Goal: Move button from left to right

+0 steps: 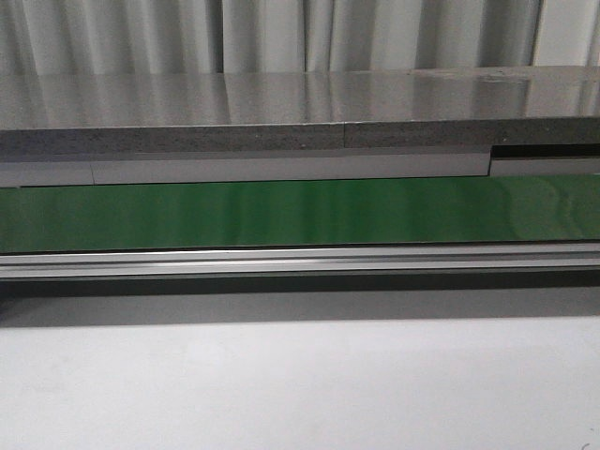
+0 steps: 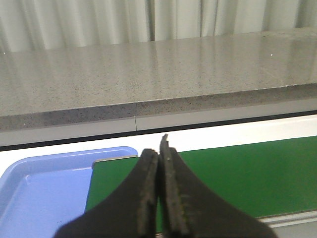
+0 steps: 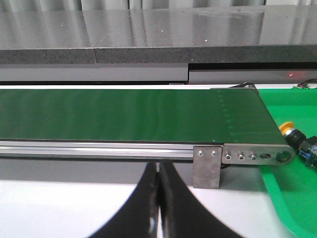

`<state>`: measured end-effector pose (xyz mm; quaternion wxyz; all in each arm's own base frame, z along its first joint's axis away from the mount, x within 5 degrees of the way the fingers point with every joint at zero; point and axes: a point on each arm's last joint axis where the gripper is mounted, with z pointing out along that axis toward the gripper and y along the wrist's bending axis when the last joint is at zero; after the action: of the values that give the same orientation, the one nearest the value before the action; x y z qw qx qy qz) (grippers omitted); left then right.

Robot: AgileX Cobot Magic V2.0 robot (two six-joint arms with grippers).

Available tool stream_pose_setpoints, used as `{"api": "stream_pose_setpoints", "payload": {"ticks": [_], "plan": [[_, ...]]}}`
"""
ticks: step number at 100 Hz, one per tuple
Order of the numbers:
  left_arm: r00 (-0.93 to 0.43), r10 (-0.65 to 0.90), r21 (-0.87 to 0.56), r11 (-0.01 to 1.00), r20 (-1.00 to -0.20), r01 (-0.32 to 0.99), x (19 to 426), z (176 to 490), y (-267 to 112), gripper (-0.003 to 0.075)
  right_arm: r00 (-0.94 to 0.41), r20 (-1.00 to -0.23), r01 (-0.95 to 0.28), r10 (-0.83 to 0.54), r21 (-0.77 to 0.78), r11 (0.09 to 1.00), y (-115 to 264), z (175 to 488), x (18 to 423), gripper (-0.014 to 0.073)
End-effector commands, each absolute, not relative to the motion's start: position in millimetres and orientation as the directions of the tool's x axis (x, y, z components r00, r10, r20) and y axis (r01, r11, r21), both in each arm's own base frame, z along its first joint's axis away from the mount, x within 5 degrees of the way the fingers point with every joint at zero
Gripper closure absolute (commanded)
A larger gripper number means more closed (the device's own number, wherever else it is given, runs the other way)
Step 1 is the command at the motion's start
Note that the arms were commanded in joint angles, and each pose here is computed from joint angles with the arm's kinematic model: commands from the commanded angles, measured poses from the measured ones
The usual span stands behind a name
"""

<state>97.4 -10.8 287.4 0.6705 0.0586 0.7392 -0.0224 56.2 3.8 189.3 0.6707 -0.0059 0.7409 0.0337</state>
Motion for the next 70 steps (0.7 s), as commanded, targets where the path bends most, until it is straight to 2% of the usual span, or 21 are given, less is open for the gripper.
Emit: {"api": "stream_pose_setpoints", "payload": {"ticks": [1, 70], "plan": [[0.001, 0.032, 0.032, 0.995, -0.999, 0.099, 98.2, 303.5, -9.7, 0.074, 0.02, -0.999, -0.052, 0.031, 0.03, 0.998, 3.1, 203.1, 54.5, 0.0662], [0.001, 0.032, 0.032, 0.995, -0.999, 0.099, 98.2, 303.5, -9.7, 0.074, 0.017, -1.0, -0.051, 0.017, 0.016, 0.999, 3.0, 202.7, 54.5, 0.0662]]}}
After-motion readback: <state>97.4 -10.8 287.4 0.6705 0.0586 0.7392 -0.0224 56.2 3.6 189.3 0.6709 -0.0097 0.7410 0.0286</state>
